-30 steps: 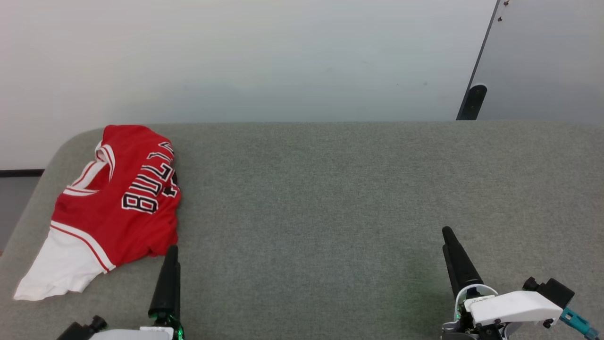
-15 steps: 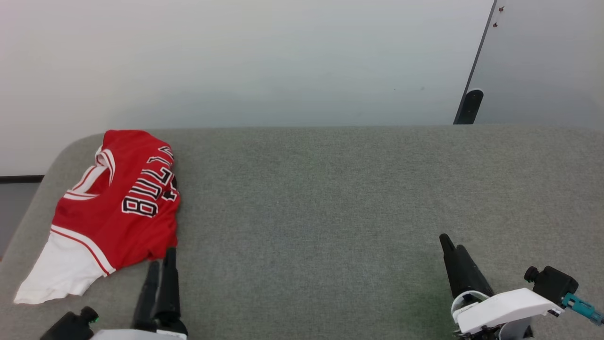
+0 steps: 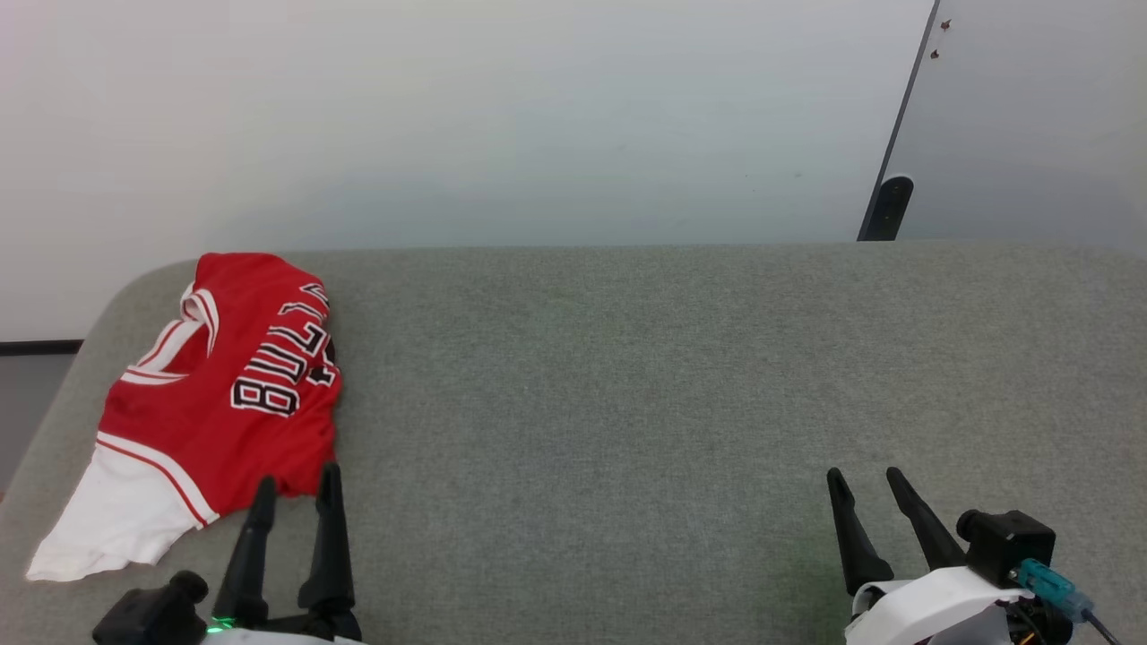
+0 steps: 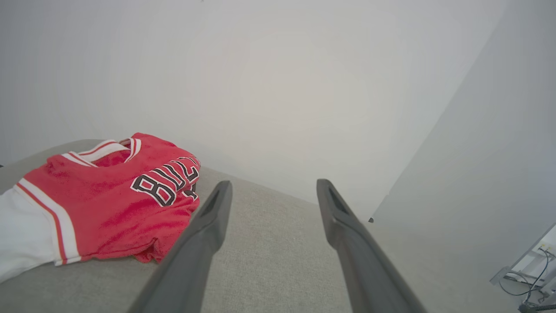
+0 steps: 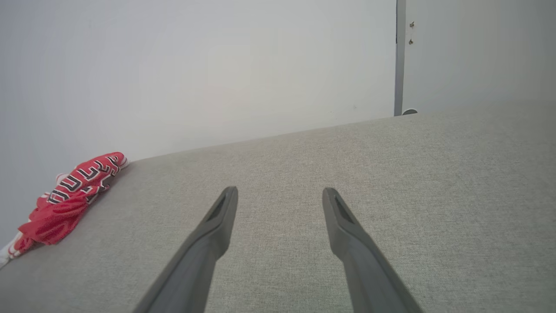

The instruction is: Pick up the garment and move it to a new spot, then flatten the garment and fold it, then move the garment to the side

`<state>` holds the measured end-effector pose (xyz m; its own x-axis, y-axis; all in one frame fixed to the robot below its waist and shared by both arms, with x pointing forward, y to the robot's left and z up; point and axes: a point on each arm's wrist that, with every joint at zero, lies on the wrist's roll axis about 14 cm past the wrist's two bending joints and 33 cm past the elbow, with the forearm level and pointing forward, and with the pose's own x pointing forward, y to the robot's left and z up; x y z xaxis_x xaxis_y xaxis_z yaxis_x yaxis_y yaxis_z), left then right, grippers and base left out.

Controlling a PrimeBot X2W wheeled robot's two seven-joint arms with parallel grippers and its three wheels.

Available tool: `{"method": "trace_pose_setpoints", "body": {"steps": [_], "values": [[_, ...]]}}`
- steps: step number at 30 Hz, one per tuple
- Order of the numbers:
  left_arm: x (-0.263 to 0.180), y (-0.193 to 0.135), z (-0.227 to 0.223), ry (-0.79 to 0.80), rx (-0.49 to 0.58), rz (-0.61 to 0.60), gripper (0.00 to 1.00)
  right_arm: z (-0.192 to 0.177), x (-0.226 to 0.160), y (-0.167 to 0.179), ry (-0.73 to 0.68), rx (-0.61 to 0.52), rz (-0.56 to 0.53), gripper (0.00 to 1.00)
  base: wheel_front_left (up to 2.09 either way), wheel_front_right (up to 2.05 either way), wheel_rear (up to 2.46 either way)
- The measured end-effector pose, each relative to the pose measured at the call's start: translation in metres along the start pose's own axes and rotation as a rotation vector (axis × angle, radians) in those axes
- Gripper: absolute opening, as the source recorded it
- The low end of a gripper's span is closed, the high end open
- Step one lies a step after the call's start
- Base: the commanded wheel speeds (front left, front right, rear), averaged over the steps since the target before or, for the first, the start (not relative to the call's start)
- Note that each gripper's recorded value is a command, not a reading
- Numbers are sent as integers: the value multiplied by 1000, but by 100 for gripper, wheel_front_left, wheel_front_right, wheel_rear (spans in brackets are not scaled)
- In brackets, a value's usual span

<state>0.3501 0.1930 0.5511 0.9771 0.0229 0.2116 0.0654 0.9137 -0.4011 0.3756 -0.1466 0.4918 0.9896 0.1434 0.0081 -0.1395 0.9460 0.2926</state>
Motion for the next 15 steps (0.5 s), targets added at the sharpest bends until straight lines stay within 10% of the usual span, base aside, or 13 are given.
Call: {"method": "trace_pose_setpoints", "body": {"steps": [15], "values": [[-2,-9,9,-32,218,-54,100,-6,-8,2,13,-166,15,100,0,0,0]]}}
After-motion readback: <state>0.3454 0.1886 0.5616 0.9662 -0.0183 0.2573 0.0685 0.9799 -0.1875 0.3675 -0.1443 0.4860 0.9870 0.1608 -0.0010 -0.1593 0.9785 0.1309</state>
